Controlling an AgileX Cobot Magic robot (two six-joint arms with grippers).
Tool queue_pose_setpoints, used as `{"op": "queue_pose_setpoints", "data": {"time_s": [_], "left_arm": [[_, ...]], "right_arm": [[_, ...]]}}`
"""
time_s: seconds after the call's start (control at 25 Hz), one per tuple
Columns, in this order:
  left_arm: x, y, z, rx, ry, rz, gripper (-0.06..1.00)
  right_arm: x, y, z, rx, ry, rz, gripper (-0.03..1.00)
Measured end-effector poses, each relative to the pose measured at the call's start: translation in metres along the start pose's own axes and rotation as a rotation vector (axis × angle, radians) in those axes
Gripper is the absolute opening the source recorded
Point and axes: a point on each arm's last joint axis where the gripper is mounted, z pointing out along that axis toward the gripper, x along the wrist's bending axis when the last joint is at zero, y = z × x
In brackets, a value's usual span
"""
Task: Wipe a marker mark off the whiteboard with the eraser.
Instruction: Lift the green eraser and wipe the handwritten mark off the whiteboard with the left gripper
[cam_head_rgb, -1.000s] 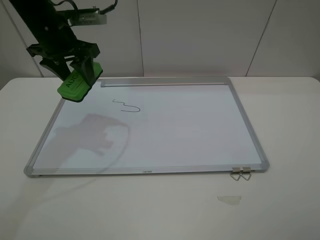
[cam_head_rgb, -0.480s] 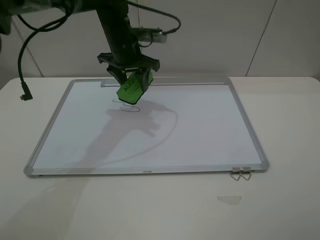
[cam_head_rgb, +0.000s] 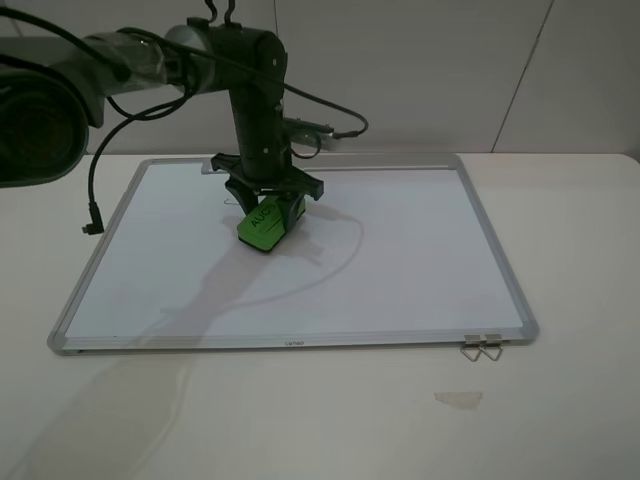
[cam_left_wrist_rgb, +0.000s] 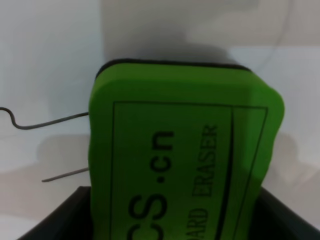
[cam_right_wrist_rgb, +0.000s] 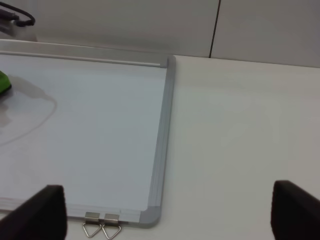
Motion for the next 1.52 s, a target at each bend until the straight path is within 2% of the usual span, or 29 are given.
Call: {"op": "queue_pose_setpoints", "data": {"time_s": [0.4,0.56,0.68,0.8,1.04,1.16,1.28,1.4,1.52], "left_arm": [[0.002,0.001,0.014,0.025,0.005,-0.006,0.60],[0.009,0.002,0.015,0.028,-0.019,-0.031,0.60],[0.021,0.003,0.015,0.029,-0.040,-0.069,0.60],[0.043,0.003,0.014,0.026,-0.038,-0.118,0.60],[0.092,0.001,0.013,0.020,0.047,-0.202,0.60],[0.109,-0.001,0.013,0.020,0.058,-0.240,0.60],[0.119,-0.002,0.013,0.021,0.055,-0.266,0.60],[0.118,-0.002,0.013,0.021,0.037,-0.275,0.60],[0.114,-0.002,0.015,0.024,-0.017,-0.274,0.60]], "right_arm": [[0.000,0.000,0.000,0.000,0.000,0.000,0.81],[0.000,0.000,0.000,0.000,0.000,0.000,0.81],[0.000,0.000,0.000,0.000,0.000,0.000,0.81],[0.000,0.000,0.000,0.000,0.000,0.000,0.81],[0.000,0.000,0.000,0.000,0.000,0.000,0.81],[0.000,0.000,0.000,0.000,0.000,0.000,0.81],[0.000,0.000,0.000,0.000,0.000,0.000,0.81],[0.000,0.000,0.000,0.000,0.000,0.000,0.81],[0.000,0.000,0.000,0.000,0.000,0.000,0.81]]}}
